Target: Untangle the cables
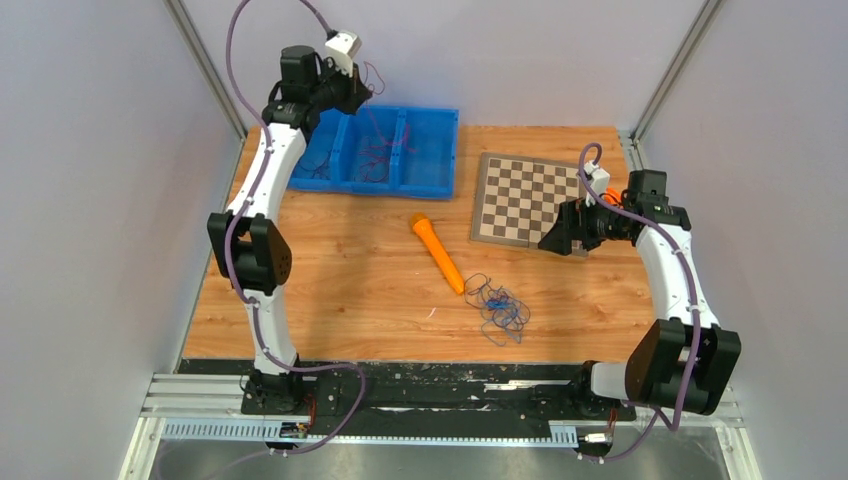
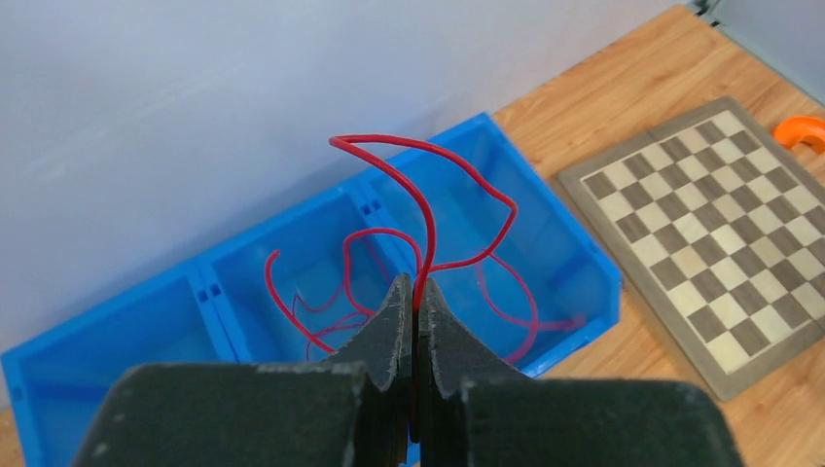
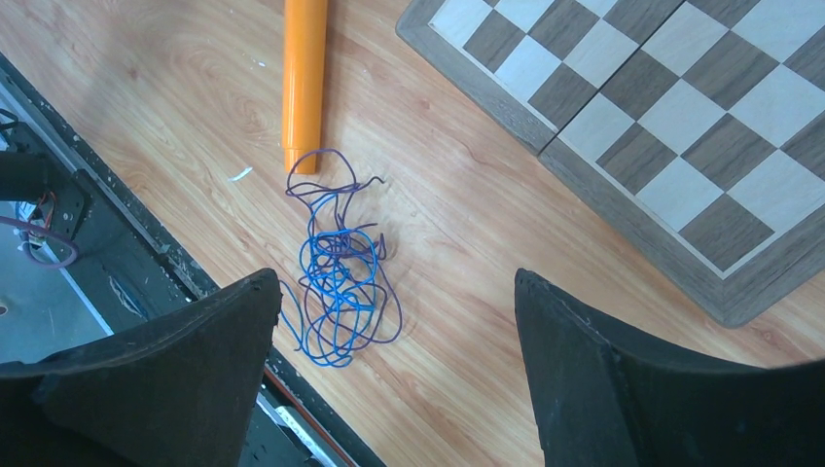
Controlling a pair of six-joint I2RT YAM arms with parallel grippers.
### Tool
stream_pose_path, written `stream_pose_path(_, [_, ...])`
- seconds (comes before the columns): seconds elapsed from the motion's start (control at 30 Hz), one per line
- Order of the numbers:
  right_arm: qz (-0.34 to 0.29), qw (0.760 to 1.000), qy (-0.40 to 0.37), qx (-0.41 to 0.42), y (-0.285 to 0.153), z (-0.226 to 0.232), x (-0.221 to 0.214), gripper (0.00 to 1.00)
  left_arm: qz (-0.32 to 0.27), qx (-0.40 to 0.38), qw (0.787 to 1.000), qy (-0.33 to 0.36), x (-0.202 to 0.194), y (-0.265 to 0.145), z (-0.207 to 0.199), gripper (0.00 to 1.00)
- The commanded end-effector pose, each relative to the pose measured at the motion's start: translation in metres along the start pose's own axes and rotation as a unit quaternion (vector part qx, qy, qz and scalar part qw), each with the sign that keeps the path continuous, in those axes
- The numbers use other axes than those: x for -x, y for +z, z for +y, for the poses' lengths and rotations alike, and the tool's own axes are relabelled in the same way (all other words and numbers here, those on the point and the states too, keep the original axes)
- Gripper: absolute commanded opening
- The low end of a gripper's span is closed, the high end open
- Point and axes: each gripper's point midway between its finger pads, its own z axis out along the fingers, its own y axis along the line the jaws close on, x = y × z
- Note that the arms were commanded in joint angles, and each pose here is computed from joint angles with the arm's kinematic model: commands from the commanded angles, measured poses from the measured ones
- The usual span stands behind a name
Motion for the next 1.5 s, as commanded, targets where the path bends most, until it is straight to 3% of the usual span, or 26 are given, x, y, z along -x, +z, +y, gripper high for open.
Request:
stream_pose_path(0.0, [0.001,1.000,-0.011,0.007,0.002,-0.001,-0.002,0.88,-0.006,-0.007,1.000,-0.011,-0.016,0.018,0.014,0.00])
stream_pose_path(0.23, [0.007,1.000,-0.003,0.015,0.005,-0.002,-0.005,0.88,0.007,-0.004,0.999,-0.033,-0.046,0.041,0.024,0.00])
stream_pose_path(0.4, [0.009,1.000,-0.003,0.017,0.005,0.000,-0.007,0.88,0.052,0.004,0.998,-0.028,-0.082,0.047,0.030,0.01])
stream_pose_path(0.43, [0.010,1.000,-0.003,0.018,0.005,0.000,-0.008,0.89,0.066,0.001,0.997,-0.034,-0.092,0.046,0.029,0.07])
stream_pose_path(0.47, [0.011,1.000,-0.002,0.019,0.005,0.000,-0.009,0.89,0.073,0.001,0.997,-0.039,-0.096,0.046,0.028,0.32])
stream_pose_path(0.5, [0.012,1.000,-0.003,0.020,0.005,0.000,-0.009,0.88,0.087,0.003,0.995,-0.050,-0.101,0.043,0.027,0.47])
stream_pose_path(0.53, [0.014,1.000,-0.002,0.021,0.005,0.001,-0.011,0.89,0.093,0.006,0.994,-0.056,-0.102,0.042,0.027,0.71])
stream_pose_path(0.6, [0.021,0.999,-0.003,0.024,0.006,0.003,-0.016,0.89,0.103,0.016,0.992,-0.064,-0.096,0.032,0.026,0.85])
stream_pose_path(0.8, [0.080,0.993,-0.072,0.042,0.021,0.033,-0.050,0.90,0.081,-0.003,0.995,-0.061,-0.050,-0.020,-0.006,0.98])
stream_pose_path(0.9, [0.128,0.982,-0.126,0.054,0.039,0.052,-0.064,0.91,0.069,-0.020,0.995,-0.064,-0.029,-0.057,-0.032,1.00])
stream_pose_path(1.23, [0.323,0.909,-0.240,0.106,0.094,0.068,-0.163,0.95,0.045,-0.006,0.996,-0.083,-0.025,-0.149,-0.084,1.00])
stream_pose_path(1.33, [0.348,0.898,-0.254,0.093,0.108,0.057,-0.185,0.82,0.040,0.005,0.995,-0.089,-0.025,-0.166,-0.090,1.00])
stream_pose_path(1.37, [0.352,0.896,-0.257,0.084,0.109,0.051,-0.186,0.68,0.039,0.006,0.995,-0.091,-0.025,-0.169,-0.092,1.00])
stream_pose_path(1.43, [0.351,0.896,-0.263,0.065,0.104,0.044,-0.181,0.27,0.038,0.006,0.995,-0.093,-0.026,-0.176,-0.096,1.00])
stream_pose_path(1.47, [0.339,0.899,-0.268,0.062,0.099,0.044,-0.174,0.11,0.038,0.004,0.995,-0.094,-0.027,-0.181,-0.099,1.00])
